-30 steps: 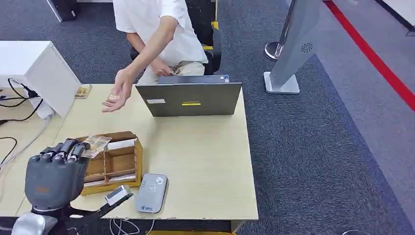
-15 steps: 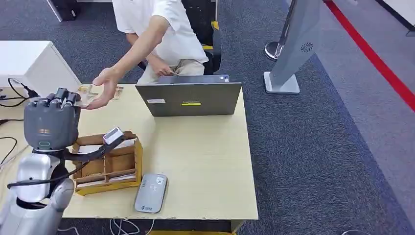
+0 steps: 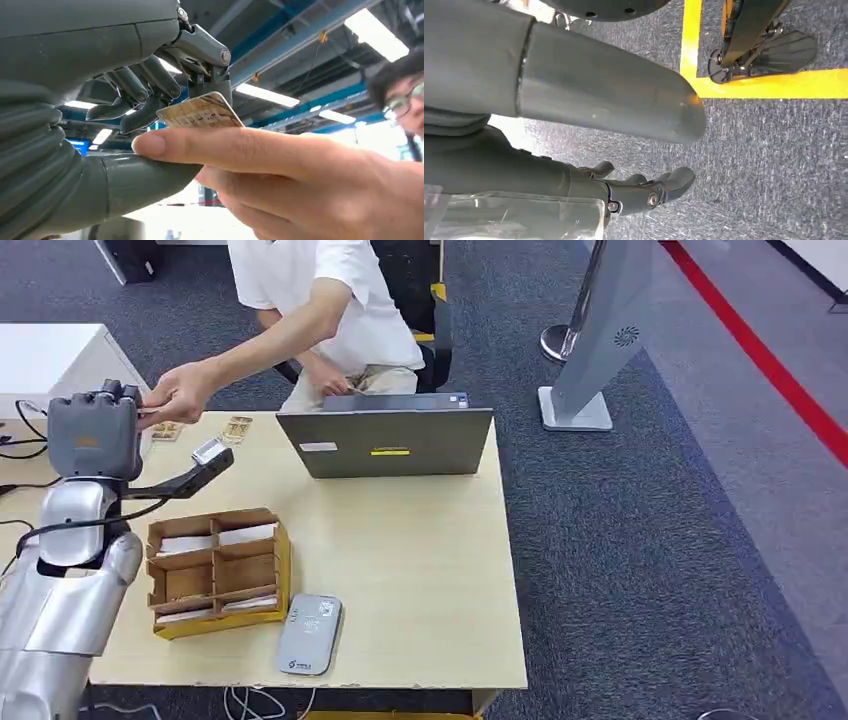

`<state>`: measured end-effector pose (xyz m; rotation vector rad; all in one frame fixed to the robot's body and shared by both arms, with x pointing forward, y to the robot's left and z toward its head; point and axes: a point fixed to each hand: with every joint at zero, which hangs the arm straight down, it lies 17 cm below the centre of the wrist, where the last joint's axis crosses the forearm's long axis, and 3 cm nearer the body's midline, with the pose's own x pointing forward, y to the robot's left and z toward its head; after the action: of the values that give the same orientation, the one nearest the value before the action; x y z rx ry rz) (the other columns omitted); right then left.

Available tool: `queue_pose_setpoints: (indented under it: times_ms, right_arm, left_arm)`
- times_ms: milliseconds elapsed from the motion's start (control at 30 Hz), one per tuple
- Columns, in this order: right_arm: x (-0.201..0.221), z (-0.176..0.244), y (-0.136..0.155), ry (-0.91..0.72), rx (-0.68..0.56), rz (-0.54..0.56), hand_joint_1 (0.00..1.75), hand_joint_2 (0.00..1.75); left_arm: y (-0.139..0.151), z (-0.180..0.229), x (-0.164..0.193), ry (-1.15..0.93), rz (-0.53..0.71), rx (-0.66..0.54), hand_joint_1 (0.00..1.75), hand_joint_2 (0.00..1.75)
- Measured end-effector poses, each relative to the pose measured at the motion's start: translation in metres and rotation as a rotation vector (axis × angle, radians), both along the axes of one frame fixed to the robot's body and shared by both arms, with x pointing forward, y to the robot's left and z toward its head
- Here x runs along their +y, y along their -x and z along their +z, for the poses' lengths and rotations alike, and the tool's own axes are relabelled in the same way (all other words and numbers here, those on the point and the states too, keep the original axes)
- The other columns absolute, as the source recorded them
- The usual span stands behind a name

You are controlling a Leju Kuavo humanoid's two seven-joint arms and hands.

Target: Pass the card to the sensor for recognition and then transmit it.

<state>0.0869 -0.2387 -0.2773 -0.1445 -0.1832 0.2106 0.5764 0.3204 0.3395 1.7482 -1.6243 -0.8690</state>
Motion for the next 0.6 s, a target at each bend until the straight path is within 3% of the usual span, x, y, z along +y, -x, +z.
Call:
queue_pose_setpoints:
  times_ms: [167, 200, 600]
  right_arm:
    - [0.001, 0.0, 0.0, -0.002, 0.001, 0.002, 0.0, 0.0]
    - [0.001, 0.0, 0.0, -0.003, 0.001, 0.002, 0.0, 0.0]
    - [0.003, 0.0, 0.001, -0.005, 0.004, 0.005, 0.0, 0.0]
  left_arm:
    - [-0.01, -0.014, 0.01, -0.001, 0.025, 0.039, 1.75, 1.75]
    - [-0.012, -0.016, 0.012, -0.001, 0.028, 0.044, 0.0, 1.75]
    - [-0.014, -0.02, 0.02, 0.007, 0.031, 0.046, 0.0, 1.75]
